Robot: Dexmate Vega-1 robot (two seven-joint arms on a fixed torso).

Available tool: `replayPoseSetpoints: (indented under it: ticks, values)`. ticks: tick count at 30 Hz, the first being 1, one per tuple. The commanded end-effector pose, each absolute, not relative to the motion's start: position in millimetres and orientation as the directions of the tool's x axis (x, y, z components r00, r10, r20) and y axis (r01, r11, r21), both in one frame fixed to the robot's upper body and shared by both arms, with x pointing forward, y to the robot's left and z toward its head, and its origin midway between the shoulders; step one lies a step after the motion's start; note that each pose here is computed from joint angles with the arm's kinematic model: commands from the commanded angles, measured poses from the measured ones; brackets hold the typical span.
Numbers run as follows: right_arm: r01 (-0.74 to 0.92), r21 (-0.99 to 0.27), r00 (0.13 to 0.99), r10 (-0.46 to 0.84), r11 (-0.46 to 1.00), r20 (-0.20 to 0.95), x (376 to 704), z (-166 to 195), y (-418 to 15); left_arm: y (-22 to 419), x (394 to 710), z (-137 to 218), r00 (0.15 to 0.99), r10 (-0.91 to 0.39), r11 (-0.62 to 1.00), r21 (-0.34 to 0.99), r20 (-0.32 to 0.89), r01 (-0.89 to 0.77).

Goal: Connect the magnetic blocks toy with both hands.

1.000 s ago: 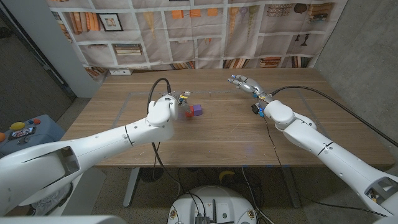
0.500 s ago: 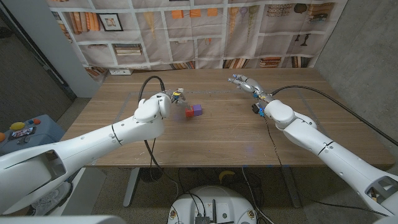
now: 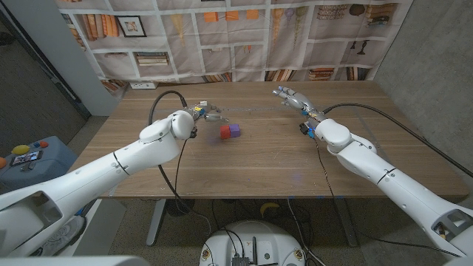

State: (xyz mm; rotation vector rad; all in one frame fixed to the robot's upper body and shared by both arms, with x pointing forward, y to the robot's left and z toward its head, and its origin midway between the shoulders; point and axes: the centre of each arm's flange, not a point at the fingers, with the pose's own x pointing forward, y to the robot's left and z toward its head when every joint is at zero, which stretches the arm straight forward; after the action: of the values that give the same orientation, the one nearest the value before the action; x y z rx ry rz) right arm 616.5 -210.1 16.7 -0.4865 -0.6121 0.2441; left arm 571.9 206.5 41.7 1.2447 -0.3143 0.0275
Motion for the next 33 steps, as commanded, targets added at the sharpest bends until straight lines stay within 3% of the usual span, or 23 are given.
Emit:
replayPoseSetpoints:
  ticks: [1, 21, 24, 33]
  values:
    - [-0.127, -0.457, 0.78, 0.374, 0.88, 0.502, 619, 15, -209, 236, 578, 39, 0.925, -0.176, 0.508, 0.836, 0.337, -0.207]
    - [-0.179, -0.328, 0.768, 0.34, 0.928, 0.543, 626, 3, -220, 245, 598, 14, 0.864, -0.12, 0.783, 0.582, 0.49, -0.221]
    - [-0.244, -0.219, 0.729, 0.327, 0.945, 0.601, 626, -1, -225, 245, 598, 9, 0.856, -0.1, 0.817, 0.533, 0.507, -0.22]
    - [-0.244, -0.126, 0.732, 0.268, 0.961, 0.626, 624, -16, -234, 245, 599, -11, 0.834, -0.064, 0.904, 0.385, 0.549, -0.184]
